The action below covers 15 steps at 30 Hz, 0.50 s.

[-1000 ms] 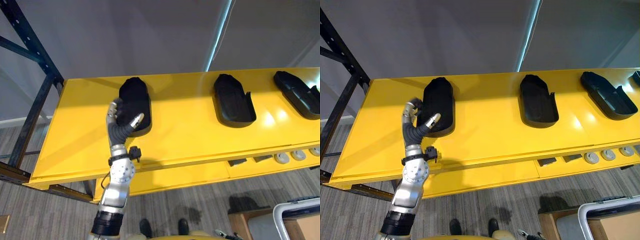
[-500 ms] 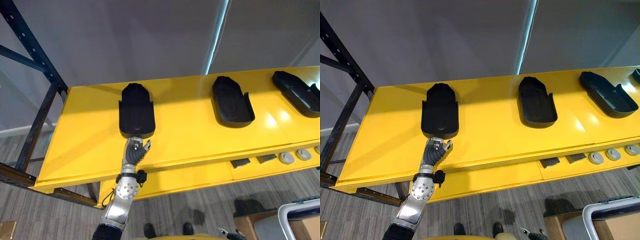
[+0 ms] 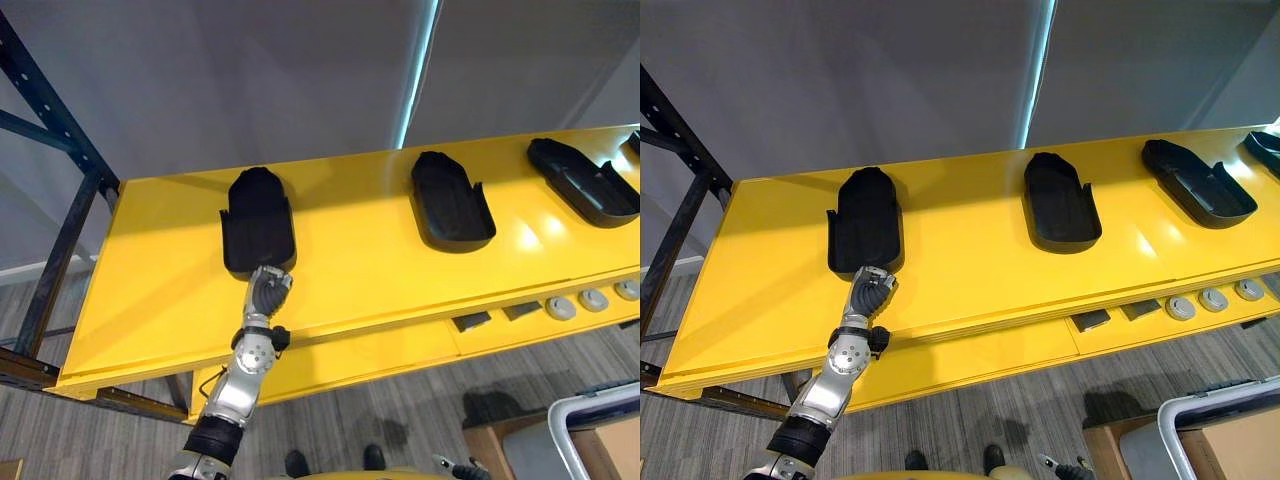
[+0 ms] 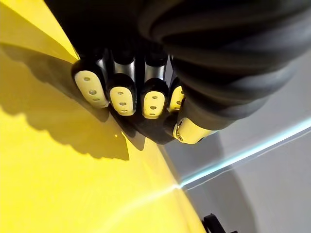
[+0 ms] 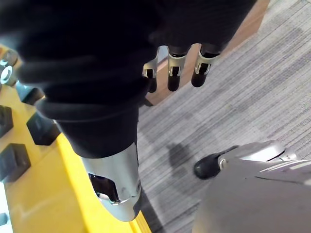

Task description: Walk over and take plastic housings, then place them on the shelf

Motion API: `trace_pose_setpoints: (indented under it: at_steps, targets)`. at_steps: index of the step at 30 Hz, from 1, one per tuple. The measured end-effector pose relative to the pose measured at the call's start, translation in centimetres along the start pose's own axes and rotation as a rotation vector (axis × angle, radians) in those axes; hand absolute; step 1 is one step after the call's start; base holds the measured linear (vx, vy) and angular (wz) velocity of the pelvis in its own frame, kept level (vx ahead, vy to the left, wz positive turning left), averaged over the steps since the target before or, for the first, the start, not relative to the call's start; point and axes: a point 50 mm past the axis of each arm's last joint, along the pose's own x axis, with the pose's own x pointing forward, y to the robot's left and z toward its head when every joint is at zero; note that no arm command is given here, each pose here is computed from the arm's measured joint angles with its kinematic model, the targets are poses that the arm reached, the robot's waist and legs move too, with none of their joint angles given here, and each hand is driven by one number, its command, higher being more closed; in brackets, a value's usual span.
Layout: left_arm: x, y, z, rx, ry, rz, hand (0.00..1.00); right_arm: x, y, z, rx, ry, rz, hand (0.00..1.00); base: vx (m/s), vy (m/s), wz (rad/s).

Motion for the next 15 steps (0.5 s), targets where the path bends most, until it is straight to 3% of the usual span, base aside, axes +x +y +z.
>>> trace_pose_setpoints:
  at_steps: [15]
  targets:
    - [0.18,0.30,0.06,0.000,-0.002,0.008,1.00,-0.06,0.43,-0.04,0.005,0.002,0.010,0.00,0.00,-0.002,0.01]
